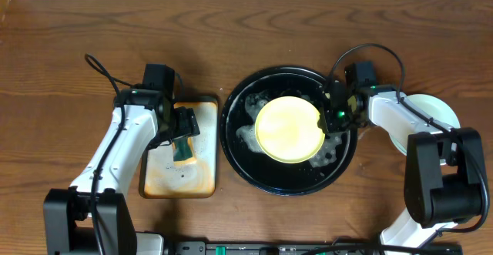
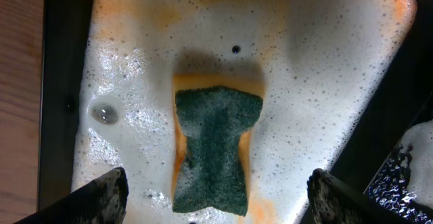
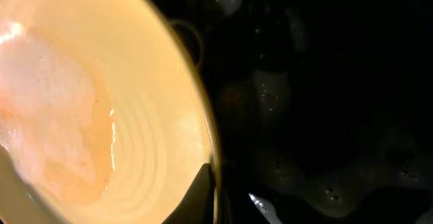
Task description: Clean dirty plates on tray and stack at the side
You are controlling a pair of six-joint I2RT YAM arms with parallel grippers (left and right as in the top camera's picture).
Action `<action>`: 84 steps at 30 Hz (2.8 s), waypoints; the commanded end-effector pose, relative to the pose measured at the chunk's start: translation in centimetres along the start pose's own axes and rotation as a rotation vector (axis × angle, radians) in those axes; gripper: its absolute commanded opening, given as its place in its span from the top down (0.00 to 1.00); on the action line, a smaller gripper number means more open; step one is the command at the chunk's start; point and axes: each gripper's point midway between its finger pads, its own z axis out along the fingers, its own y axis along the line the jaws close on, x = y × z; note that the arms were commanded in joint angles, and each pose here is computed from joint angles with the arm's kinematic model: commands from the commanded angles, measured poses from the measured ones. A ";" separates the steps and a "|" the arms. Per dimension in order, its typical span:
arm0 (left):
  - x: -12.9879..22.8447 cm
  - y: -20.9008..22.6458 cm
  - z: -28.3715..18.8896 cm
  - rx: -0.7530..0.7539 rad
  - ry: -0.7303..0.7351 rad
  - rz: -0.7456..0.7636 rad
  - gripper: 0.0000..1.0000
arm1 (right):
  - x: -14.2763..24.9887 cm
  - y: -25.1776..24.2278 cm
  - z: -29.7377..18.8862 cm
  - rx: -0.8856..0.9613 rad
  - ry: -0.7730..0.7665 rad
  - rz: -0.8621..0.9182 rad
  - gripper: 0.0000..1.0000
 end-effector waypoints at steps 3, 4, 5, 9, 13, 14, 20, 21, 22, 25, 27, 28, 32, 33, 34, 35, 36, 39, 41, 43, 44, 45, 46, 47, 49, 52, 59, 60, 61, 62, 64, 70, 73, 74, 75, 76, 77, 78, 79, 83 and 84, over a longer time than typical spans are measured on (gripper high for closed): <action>-0.1 0.2 -0.1 -0.004 -0.004 0.002 0.14 | -0.8 0.5 0.2 -0.032 -0.026 0.028 0.99; -0.1 0.2 -0.1 -0.004 -0.004 0.002 0.14 | -1.0 0.6 0.1 -0.032 -0.034 0.024 0.99; -0.1 0.2 -0.1 -0.004 -0.004 0.002 0.14 | -1.2 0.7 -0.2 -0.032 -0.047 0.018 0.99; -0.1 0.2 -0.1 -0.004 -0.004 0.002 0.14 | -2.6 1.0 -2.5 0.006 -0.125 -0.017 0.99; -0.1 0.2 -0.1 -0.004 -0.004 0.002 0.14 | -3.9 1.6 -6.0 0.069 -0.226 -0.086 0.99; -0.1 0.2 -0.1 -0.004 -0.004 0.002 0.14 | -4.2 1.7 -6.8 0.092 -0.248 -0.103 0.99; -0.1 0.2 -0.1 -0.004 -0.004 0.002 0.14 | -4.5 2.4 -9.9 0.261 -0.324 -0.180 0.99; -0.1 0.2 -0.1 -0.004 -0.004 0.002 0.14 | -4.5 2.4 -10.2 0.290 -0.328 -0.194 0.99; -0.1 0.2 -0.1 -0.004 -0.004 0.002 0.14 | -4.5 2.2 -10.5 0.336 -0.331 -0.204 0.99; -0.1 0.2 -0.1 -0.004 -0.004 0.002 0.14 | -4.3 2.1 -11.2 0.456 -0.332 -0.257 0.99; -0.1 0.2 -0.1 -0.004 -0.004 0.002 0.14 | -4.2 2.0 -12.0 0.540 -0.341 -0.275 0.99; -0.1 0.2 -0.1 -0.004 -0.004 0.002 0.14 | -4.2 2.0 -12.4 0.577 -0.349 -0.284 0.99; -0.1 0.2 -0.1 -0.004 -0.004 0.002 0.14 | -4.0 2.8 -14.5 0.697 -0.391 -0.323 0.99; -0.1 0.2 -0.1 -0.004 -0.004 0.002 0.14 | -4.0 3.2 -14.9 0.712 -0.406 -0.338 0.99; -0.1 0.2 -0.1 -0.004 -0.004 0.002 0.14 | -4.0 3.8 -15.4 0.731 -0.422 -0.361 0.99; -0.1 0.2 -0.1 -0.004 -0.004 0.002 0.14 | -4.0 4.2 -15.8 0.748 -0.434 -0.379 0.99; -0.1 0.2 -0.1 -0.004 -0.004 0.002 0.14 | -3.9 4.7 -16.3 0.776 -0.449 -0.405 0.99; -0.1 0.2 -0.1 -0.004 -0.004 0.002 0.14 | -3.9 5.7 -18.1 0.881 -0.494 -0.448 0.99; -0.1 0.2 -0.1 -0.004 -0.004 0.002 0.14 | -3.8 6.2 -18.9 0.942 -0.519 -0.466 0.99; -0.1 0.2 -0.1 -0.004 -0.004 0.002 0.14 | -3.7 7.0 -19.2 0.983 -0.520 -0.518 0.99; -0.1 0.2 -0.1 -0.004 -0.004 0.002 0.14 | -3.6 7.4 -19.3 1.003 -0.521 -0.540 0.99; -0.1 0.2 -0.1 -0.004 -0.004 0.002 0.14 | -3.5 7.7 -19.6 1.025 -0.526 -0.555 0.99; -0.1 0.2 -0.1 -0.004 -0.004 0.002 0.14 | -3.4 8.0 -19.9 1.051 -0.536 -0.562 0.99; -0.1 0.2 -0.1 -0.004 -0.004 0.002 0.14 | -3.3 8.3 -20.2 1.076 -0.542 -0.573 0.99; -0.1 0.2 -0.1 -0.004 -0.004 0.002 0.14 | -3.2 8.9 -20.7 1.121 -0.554 -0.594 0.99; -0.1 0.2 -0.1 -0.004 -0.004 0.002 0.14 | -3.1 9.7 -21.3 1.164 -0.576 -0.619 0.99; -0.1 0.2 -0.1 -0.004 -0.004 0.002 0.14 | -3.3 11.6 -22.5 1.236 -0.622 -0.678 0.99; -0.1 0.2 -0.1 -0.004 -0.004 0.002 0.14 | -3.4 11.9 -22.6 1.244 -0.624 -0.694 0.99; -0.1 0.2 -0.1 -0.004 -0.004 0.002 0.14 | -3.4 12.2 -22.7 1.255 -0.628 -0.707 0.99; -0.1 0.2 -0.1 -0.004 -0.004 0.002 0.14 | -3.4 12.5 -22.9 1.264 -0.633 -0.718 0.99; -0.1 0.2 -0.1 -0.004 -0.004 0.002 0.14 | -3.5 13.2 -23.3 1.285 -0.646 -0.735 0.99; -0.1 0.2 -0.1 -0.004 -0.004 0.002 0.14 | -3.6 13.7 -24.5 1.345 -0.672 -0.725 0.99; -0.1 0.2 -0.1 -0.004 -0.004 0.002 0.14 | -3.5 13.7 -24.7 1.356 -0.671 -0.725 0.99; -0.1 0.2 -0.1 -0.004 -0.004 0.002 0.14 | -3.5 13.7 -24.6 1.356 -0.671 -0.725 0.99; -0.1 0.2 -0.1 -0.004 -0.004 0.002 0.14 | -3.5 13.7 -24.6 1.355 -0.672 -0.726 0.99; -0.1 0.2 -0.1 -0.004 -0.004 0.002 0.14 | -3.5 13.8 -24.6 1.355 -0.672 -0.727 0.99; -0.1 0.2 -0.1 -0.004 -0.004 0.002 0.14 | -3.5 13.8 -24.6 1.354 -0.672 -0.727 0.99; -0.1 0.2 -0.1 -0.004 -0.004 0.002 0.14 | -3.5 13.8 -24.6 1.354 -0.672 -0.726 0.99; -0.1 0.2 -0.1 -0.004 -0.004 0.002 0.14 | -3.5 13.8 -24.6 1.354 -0.672 -0.727 0.99; -0.1 0.2 -0.1 -0.004 -0.004 0.002 0.14 | -3.5 13.8 -24.6 1.354 -0.672 -0.727 0.99; -0.1 0.2 -0.1 -0.004 -0.004 0.002 0.14 | -3.5 13.8 -24.6 1.354 -0.672 -0.727 0.99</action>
